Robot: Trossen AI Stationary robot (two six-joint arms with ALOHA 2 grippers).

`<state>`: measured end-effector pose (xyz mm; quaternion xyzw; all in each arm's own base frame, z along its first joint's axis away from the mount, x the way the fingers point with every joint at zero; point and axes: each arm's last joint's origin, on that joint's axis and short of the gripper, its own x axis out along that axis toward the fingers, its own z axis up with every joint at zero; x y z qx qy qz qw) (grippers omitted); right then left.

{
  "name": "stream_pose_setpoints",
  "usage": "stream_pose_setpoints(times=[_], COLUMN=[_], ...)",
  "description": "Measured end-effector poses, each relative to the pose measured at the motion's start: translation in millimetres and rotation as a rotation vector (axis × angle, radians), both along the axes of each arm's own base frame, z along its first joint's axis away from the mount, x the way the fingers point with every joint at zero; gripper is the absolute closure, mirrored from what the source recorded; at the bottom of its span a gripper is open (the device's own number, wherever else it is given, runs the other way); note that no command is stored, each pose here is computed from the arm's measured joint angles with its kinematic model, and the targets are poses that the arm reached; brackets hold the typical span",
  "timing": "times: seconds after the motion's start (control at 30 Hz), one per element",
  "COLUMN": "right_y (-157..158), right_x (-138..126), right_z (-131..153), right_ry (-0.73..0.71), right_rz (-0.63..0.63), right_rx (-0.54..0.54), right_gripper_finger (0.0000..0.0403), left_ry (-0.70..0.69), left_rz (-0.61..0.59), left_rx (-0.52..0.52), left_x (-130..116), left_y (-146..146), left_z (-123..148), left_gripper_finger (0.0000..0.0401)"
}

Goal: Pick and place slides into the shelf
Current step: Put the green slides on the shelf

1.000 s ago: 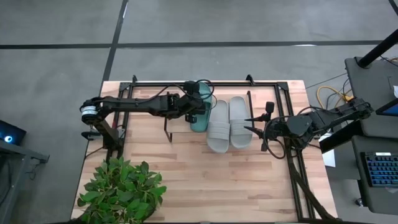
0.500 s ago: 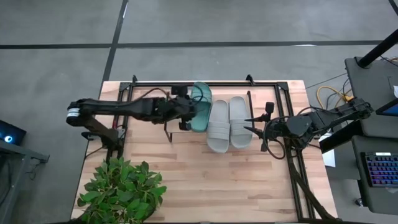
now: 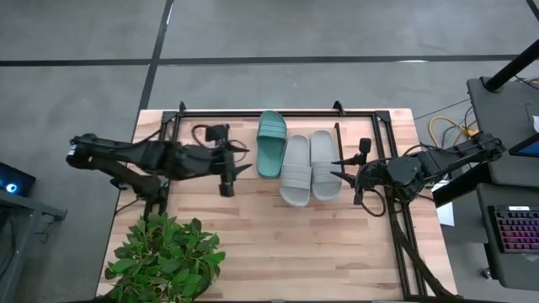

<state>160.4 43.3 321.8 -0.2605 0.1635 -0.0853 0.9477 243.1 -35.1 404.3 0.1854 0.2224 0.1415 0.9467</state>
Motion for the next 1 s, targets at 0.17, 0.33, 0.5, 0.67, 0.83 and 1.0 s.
stream_pose_setpoints(times=[0.17, 0.33, 0.5, 0.67, 0.83, 1.0], right_y=[5.3, 33.8, 67.9, 105.2, 132.9, 144.8], right_x=[1.6, -1.4, -3.3, -0.9, 16.7, 29.1], right_z=[7.6, 10.3, -1.9, -24.8, -42.0, -60.1], right_ry=[-0.074, -0.092, -0.051, 0.023, 0.013, 0.045], right_rz=[0.081, 0.405, 0.309, 0.314, 0.327, 0.229], right_rx=[0.036, 0.042, -0.072, -0.21, -0.316, -0.385], right_gripper_finger=[0.0291, 0.0292, 0.0295, 0.0296, 0.0296, 0.028], left_ry=[-0.028, -0.053, -0.099, -0.132, -0.157, -0.156], left_rz=[-0.026, 0.028, 0.076, 0.078, 0.119, 0.122], left_rx=[-0.03, -0.02, -0.028, -0.039, -0.027, -0.026], left_x=[-23.2, -43.4, -61.6, -72.8, -78.1, -78.3], left_y=[-7.5, -5.5, -0.1, 3.3, 5.9, 6.1], left_z=[-4.0, -12.9, -18.5, -25.3, -35.8, -45.1], left_gripper_finger=[0.0239, 0.0239, 0.0239, 0.0239, 0.0239, 0.0239])
